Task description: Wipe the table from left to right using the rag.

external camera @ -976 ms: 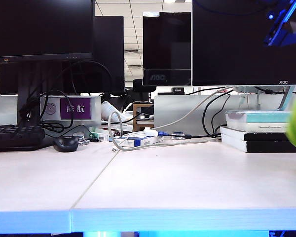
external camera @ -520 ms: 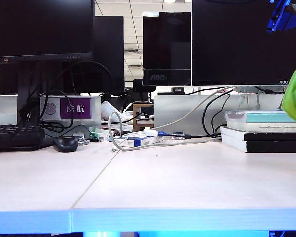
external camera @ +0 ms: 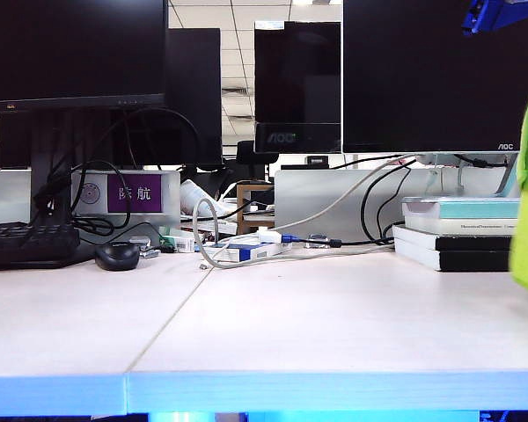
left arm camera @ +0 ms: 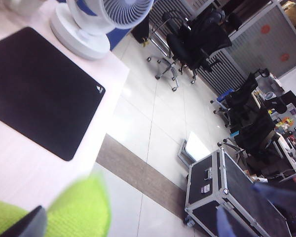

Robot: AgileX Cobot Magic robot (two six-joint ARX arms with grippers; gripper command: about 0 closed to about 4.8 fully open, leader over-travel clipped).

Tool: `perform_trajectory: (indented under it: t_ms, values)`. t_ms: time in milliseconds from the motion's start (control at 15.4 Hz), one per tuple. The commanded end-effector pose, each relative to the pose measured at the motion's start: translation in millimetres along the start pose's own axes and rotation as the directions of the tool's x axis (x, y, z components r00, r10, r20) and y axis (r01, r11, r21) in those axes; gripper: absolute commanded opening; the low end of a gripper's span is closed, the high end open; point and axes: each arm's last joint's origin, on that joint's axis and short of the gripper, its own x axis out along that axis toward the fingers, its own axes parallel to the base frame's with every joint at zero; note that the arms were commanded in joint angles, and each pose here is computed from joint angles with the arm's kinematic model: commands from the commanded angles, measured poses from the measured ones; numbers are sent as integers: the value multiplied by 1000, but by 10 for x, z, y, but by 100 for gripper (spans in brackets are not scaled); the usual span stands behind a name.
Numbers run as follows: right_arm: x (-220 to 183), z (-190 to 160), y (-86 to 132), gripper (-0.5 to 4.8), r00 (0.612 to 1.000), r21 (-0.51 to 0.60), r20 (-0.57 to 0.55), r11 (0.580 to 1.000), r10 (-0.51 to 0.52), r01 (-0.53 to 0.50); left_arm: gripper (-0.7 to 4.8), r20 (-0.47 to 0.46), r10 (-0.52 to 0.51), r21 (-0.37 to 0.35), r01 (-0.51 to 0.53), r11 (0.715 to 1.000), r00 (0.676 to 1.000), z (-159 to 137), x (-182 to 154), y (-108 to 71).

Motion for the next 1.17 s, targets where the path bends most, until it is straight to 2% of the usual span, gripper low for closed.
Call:
perform_trajectory:
  t_ms: [65,130,195,390,520,585,650,715,845,910,976,1041,1106,1171]
  values:
    - [-21,6,-17,243,1000,15,19,1000,-9,8,356,9,-21,22,21,1000,1000,31,-23,-63]
    - [-43,-11,-32,237,1000,19,26,1000,-8,8,84,6,-52,44,52,998,999,42,-24,-81]
    - [-44,-11,-32,211,1000,19,26,1000,-8,8,46,9,-74,80,73,994,997,54,-24,-95]
    - [-50,-16,-37,211,1000,21,28,1000,-8,8,49,26,-89,101,86,991,996,76,-26,-112]
    - [-70,-20,-50,211,999,31,44,999,-8,7,90,43,-93,112,87,990,995,99,-37,-117]
    - [-72,16,-50,212,997,53,77,999,-8,4,138,53,-96,115,90,989,994,123,-60,-110]
    - [-77,53,-51,212,994,75,111,997,-8,0,323,55,-94,114,87,990,994,134,-77,-93]
    - [-84,97,-54,212,988,102,152,995,-10,-6,479,55,-99,113,92,989,994,144,-89,-104]
    - [-89,126,-53,212,984,66,179,998,-1,-11,479,80,-176,77,170,982,981,204,-107,-173]
    - [-89,126,-53,211,984,66,179,998,-1,-11,479,95,-192,87,184,979,977,224,-112,-194]
    - [-90,126,-53,209,984,67,180,998,-1,-11,307,89,-202,93,193,977,975,234,-130,-184]
    - [-90,128,-54,181,983,68,181,998,-1,-11,81,76,-221,104,213,971,972,245,-150,-176]
    - [-106,150,-63,47,977,73,211,997,-4,-11,51,92,-215,135,202,970,972,296,-221,-165]
    - [-139,178,-82,-5,966,69,259,997,-4,-15,47,108,-208,143,192,971,972,338,-281,-179]
